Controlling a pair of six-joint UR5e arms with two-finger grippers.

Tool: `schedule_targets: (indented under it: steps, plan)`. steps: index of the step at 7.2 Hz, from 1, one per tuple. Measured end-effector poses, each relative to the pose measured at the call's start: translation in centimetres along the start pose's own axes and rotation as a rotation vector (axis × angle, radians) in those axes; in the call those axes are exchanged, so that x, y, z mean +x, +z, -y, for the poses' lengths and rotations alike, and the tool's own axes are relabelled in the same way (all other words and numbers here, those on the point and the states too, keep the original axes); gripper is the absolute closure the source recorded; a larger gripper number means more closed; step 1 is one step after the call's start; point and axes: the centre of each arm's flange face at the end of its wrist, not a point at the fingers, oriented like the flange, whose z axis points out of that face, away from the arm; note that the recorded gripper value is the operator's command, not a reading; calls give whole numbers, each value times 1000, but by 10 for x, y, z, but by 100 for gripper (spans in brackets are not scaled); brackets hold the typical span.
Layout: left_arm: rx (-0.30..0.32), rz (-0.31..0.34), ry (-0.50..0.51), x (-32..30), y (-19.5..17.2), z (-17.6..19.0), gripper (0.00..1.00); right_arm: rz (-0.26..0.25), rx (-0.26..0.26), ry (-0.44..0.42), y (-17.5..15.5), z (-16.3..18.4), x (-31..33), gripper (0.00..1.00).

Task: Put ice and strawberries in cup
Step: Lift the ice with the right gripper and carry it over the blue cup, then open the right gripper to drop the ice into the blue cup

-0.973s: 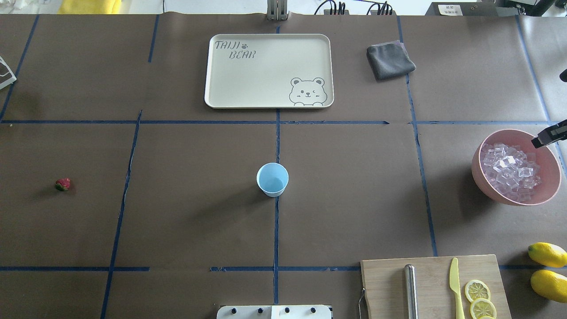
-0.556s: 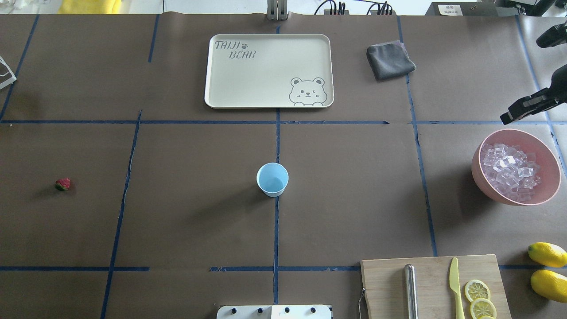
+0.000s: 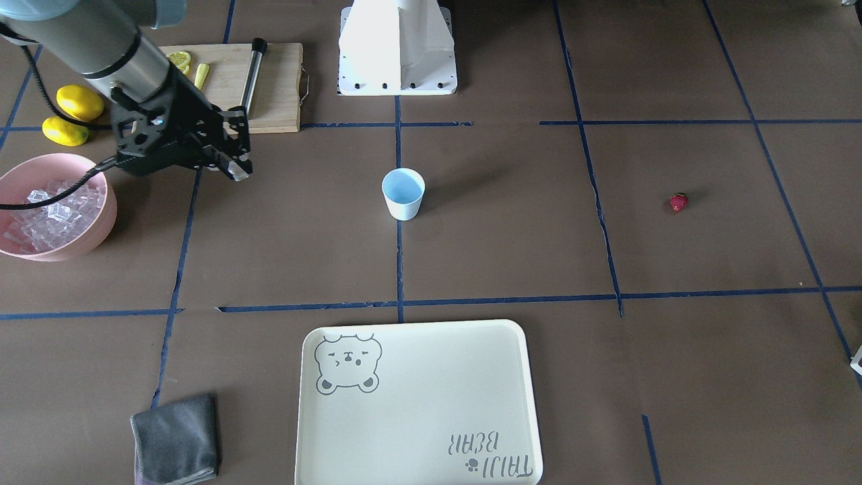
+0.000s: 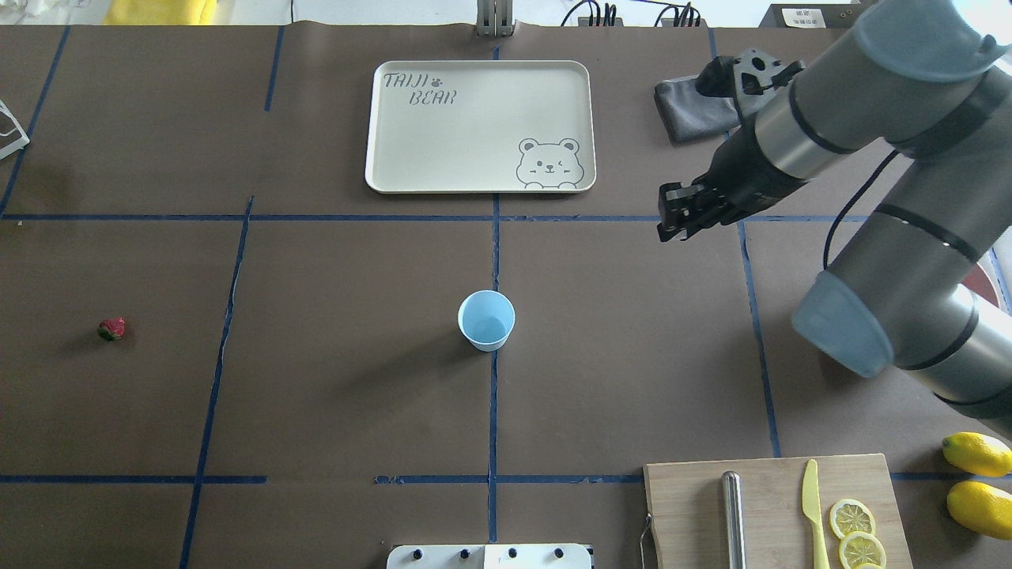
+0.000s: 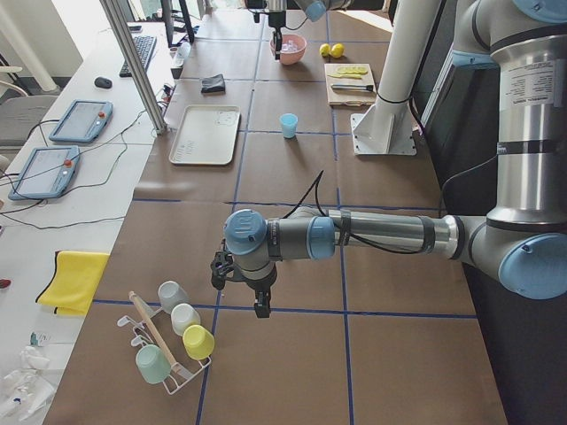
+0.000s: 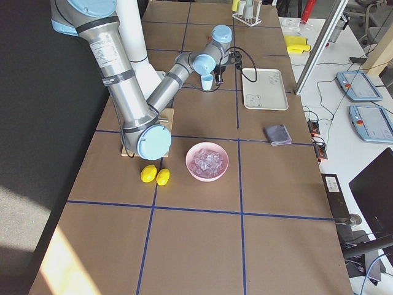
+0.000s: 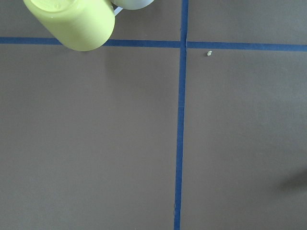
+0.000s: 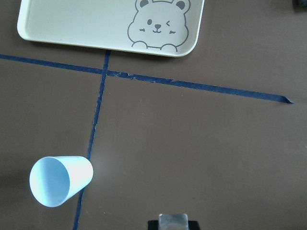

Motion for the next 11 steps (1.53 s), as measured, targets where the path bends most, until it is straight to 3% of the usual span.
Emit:
schedule_targets:
  steps: [4, 10, 11]
  plan:
    - [0, 0, -1, 0, 0, 0, 0, -74, 5, 17, 99, -10, -109, 99]
    - [0, 0, 0, 1, 0, 0, 0, -96, -30, -9, 141, -20, -155, 96]
    - [0, 0, 0, 1, 0, 0, 0, -97, -32, -13, 144, -21, -159, 68]
